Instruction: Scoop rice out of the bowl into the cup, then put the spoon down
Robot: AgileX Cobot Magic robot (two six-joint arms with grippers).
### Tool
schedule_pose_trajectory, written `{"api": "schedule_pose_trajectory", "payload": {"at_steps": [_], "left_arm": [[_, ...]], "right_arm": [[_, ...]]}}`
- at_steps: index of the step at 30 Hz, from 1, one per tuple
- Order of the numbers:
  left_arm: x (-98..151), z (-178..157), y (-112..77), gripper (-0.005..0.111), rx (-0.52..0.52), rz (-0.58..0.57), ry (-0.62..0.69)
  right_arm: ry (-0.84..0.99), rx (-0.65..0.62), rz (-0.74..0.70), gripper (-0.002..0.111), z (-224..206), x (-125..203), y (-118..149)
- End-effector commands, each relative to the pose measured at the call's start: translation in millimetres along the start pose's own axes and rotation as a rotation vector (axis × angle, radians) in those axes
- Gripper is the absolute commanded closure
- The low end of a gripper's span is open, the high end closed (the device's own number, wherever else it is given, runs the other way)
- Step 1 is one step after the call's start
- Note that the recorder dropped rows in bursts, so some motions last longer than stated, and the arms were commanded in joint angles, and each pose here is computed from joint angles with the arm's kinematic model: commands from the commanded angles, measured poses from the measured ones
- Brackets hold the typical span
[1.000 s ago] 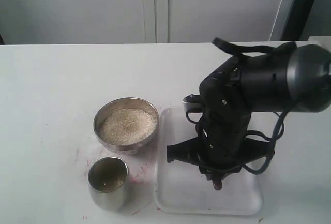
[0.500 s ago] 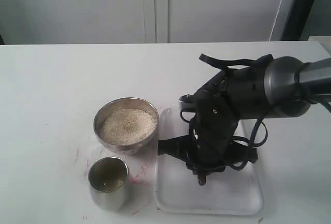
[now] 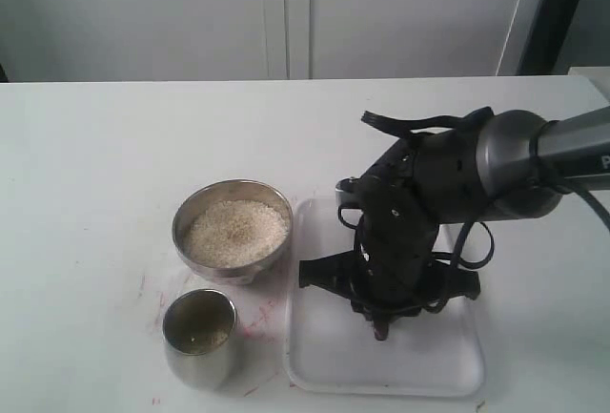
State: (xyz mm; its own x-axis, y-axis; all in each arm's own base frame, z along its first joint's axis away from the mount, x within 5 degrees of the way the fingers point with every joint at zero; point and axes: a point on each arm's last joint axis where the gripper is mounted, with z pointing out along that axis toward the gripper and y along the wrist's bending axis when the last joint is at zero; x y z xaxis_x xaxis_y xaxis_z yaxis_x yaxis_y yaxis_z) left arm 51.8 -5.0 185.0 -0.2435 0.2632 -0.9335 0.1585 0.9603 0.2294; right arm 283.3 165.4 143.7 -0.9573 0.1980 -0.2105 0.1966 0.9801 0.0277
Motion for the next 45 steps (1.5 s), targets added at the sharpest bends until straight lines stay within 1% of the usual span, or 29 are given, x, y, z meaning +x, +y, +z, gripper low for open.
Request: {"api": "schedule_pose_trajectory", "payload": {"at_steps": [1,3,6,10,15,18,23,27,30,33,35,37,41,43,45], "left_arm": [[7.0,0.9,-2.3,0.092,0.023,-0.009,0.054],[7.0,0.9,-2.3,0.092,0.023,-0.009,0.054],[7.0,0.9,-2.3,0.092,0.023,-0.009,0.054],[7.0,0.9,-2.3,0.092,0.023,-0.009,0.054],[7.0,0.9,-2.3,0.092,0.023,-0.009,0.054],[7.0,0.9,-2.3,0.092,0.023,-0.009,0.054],[7.0,0.9,-2.3,0.092,0.023,-0.009,0.054],[7.0,0.9,-2.3,0.092,0.023,-0.009,0.054],[7.0,0.9,-2.3,0.092,0.023,-0.009,0.054],[7.0,0.9,-2.3,0.092,0.023,-0.009,0.054],[7.0,0.9,-2.3,0.092,0.023,-0.009,0.054],[7.0,0.9,-2.3,0.092,0.023,-0.009,0.054],[7.0,0.9,-2.3,0.092,0.023,-0.009,0.054],[7.0,0.9,-2.3,0.092,0.023,-0.009,0.054],[7.0,0.9,-2.3,0.092,0.023,-0.009,0.054]], "right_arm": [[-0.012,0.010,-0.004,0.107,-0.2,-3.1,-2.4],[-0.010,0.012,-0.004,0.103,-0.2,-3.0,-2.5],[-0.005,0.018,-0.003,0.093,-0.2,-2.6,-3.1],[-0.004,0.020,-0.003,0.085,-0.2,-2.4,-3.3],[-0.019,0.008,-0.002,0.085,-7.9,-3.4,-3.8],[-0.050,-0.018,0.002,0.085,-22.2,-5.2,-4.9],[-0.115,-0.052,-0.026,0.085,-64.0,-4.8,-13.6],[-0.168,-0.064,-0.094,0.085,-104.8,1.3,-27.8],[-0.178,-0.041,-0.239,0.085,-139.5,19.1,-40.1],[-0.177,0.001,-0.301,0.085,-166.9,44.2,-55.3],[-0.191,-0.012,-0.339,0.085,-181.4,62.9,-64.5],[-0.216,-0.073,-0.364,0.089,-194.8,82.7,-75.2],[-0.243,-0.263,-0.364,0.100,-214.6,119.8,-99.8],[-0.269,-0.350,-0.368,0.107,-220.6,131.8,-111.1],[-0.317,-0.415,-0.363,0.108,-225.3,139.8,-124.3]]}}
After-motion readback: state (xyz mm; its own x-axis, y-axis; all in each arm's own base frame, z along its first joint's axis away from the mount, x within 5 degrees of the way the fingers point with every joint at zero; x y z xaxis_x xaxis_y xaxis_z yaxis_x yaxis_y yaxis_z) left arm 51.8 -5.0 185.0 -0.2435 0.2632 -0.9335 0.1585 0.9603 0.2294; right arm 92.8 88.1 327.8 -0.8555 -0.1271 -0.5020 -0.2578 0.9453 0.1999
